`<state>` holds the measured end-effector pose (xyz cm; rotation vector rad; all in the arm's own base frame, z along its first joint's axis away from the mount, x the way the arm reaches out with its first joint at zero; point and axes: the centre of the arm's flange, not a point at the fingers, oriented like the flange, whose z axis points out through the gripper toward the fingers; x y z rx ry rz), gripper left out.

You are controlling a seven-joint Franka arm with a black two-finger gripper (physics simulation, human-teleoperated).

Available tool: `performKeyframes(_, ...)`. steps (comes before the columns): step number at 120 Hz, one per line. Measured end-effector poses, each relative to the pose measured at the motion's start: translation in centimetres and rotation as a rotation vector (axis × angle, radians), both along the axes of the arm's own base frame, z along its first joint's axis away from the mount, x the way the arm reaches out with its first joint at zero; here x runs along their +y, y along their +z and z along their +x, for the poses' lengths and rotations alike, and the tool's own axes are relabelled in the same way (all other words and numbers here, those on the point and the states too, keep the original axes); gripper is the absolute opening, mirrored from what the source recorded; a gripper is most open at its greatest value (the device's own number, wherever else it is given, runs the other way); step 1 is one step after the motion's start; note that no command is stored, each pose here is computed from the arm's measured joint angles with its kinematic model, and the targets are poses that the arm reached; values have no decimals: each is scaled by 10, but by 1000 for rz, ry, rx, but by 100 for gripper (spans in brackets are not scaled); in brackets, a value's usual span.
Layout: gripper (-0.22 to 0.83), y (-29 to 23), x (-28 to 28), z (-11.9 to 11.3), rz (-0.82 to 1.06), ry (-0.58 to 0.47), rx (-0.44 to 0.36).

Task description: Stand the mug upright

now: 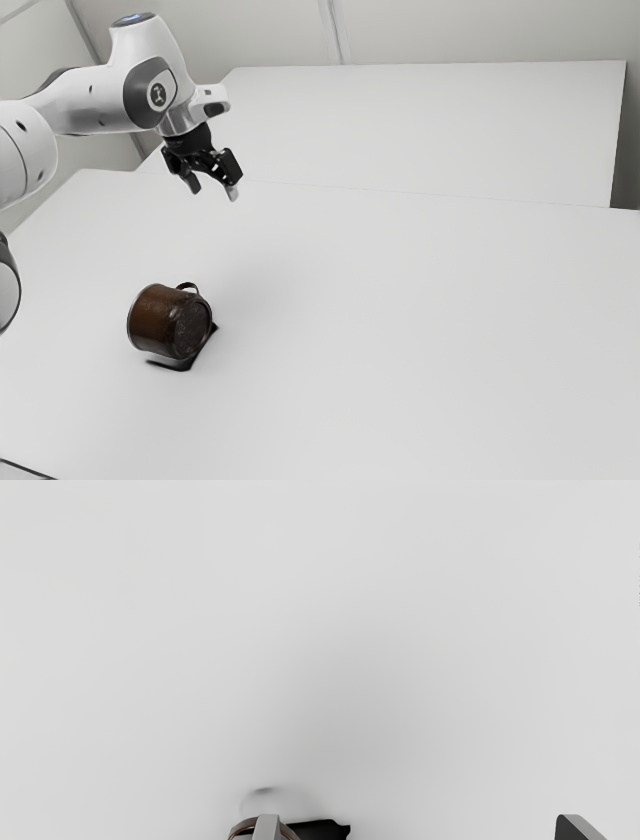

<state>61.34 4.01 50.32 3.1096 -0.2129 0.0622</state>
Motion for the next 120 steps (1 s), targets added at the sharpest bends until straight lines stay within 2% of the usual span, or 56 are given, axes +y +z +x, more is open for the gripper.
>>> performKeyframes(17, 61, 6, 7, -3, -1, -14, -18)
performKeyframes(29, 61, 0, 40, -6, -18, 2, -13)
performKeyframes(58, 61, -41, 110, -17, -142, 26, 74)
performKeyframes(69, 62, -60, 136, -28, -210, 51, 120)
performKeyframes(91, 62, -95, 187, -68, -371, 140, 203)
performKeyframes(109, 62, -118, 208, -93, -500, 191, 247)
performKeyframes(120, 62, -131, 207, -100, -562, 196, 271)
